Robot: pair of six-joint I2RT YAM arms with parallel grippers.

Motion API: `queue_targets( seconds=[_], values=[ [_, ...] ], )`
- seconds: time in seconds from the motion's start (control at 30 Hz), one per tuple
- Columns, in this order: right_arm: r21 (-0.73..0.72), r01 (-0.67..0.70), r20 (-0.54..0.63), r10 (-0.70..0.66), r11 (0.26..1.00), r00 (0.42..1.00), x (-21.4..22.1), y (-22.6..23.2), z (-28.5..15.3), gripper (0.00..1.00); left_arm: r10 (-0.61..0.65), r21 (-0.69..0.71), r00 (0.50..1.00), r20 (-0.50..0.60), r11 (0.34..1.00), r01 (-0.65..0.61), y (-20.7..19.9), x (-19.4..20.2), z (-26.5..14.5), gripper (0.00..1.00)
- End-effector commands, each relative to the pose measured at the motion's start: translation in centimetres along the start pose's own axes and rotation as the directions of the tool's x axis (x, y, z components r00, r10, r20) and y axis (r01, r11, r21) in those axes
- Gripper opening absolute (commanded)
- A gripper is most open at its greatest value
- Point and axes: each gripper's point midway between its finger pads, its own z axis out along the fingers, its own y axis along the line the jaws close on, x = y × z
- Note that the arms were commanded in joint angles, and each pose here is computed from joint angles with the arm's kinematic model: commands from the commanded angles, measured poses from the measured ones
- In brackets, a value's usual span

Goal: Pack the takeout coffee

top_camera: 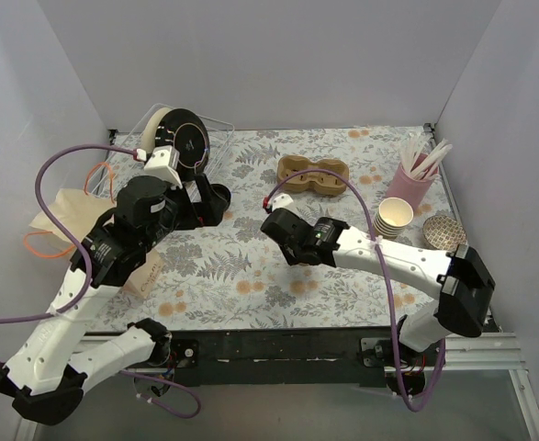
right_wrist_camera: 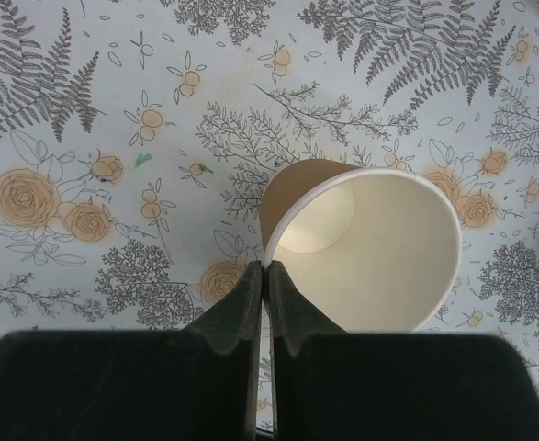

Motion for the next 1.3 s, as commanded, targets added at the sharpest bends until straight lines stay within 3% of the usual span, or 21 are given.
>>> queue_targets(
  seconds=[0.0, 0.13, 0.5, 0.8, 0.97, 1.2, 1.27],
  values=[
    [0.009, 0.001, 0.032, -0.001, 1.0, 0.999, -0.7, 0.6, 1.1, 0.01, 0.011, 0.006, 1.0, 0.025, 1.0, -0.011, 0.1, -0.5, -0.7, 0.98],
    [-0.043, 0.005, 0.017, -0.004, 0.999, 1.0, -0.1, 1.7, 1.5, 0.02, 0.007, -0.004, 1.0, 0.01, 1.0, -0.007, 0.0, -0.6, -0.4, 0.98],
    [-0.058, 0.036, -0.029, -0.038, 0.998, 0.999, -0.1, 1.7, 0.6, 0.27, 0.101, -0.084, 0.995, 0.0, 0.991, -0.1, 1.1, -1.2, 1.1, 0.98],
    [-0.175, -0.031, 0.061, 0.042, 0.984, 0.997, -4.0, 1.0, -7.3, 0.32, 0.217, -0.134, 0.975, -0.057, 0.966, -0.222, 1.6, -1.1, 5.0, 0.98],
    [-0.313, -0.122, 0.146, 0.175, 0.942, 0.974, -4.0, -0.6, -13.7, 0.32, 0.329, -0.15, 0.923, -0.199, 0.921, -0.36, 2.3, 1.0, 9.9, 0.83],
    [-0.417, -0.221, 0.212, 0.331, 0.882, 0.919, -2.6, -3.3, -19.2, 0.32, 0.507, -0.185, 0.786, -0.353, 0.786, -0.59, 6.0, 4.6, 17.0, 0.57],
    [-0.415, -0.238, 0.228, 0.353, 0.878, 0.907, -2.3, -4.2, -20.0, 0.32, 0.515, -0.187, 0.75, -0.415, 0.758, -0.624, 7.3, 5.9, 18.8, 0.55]
  ],
)
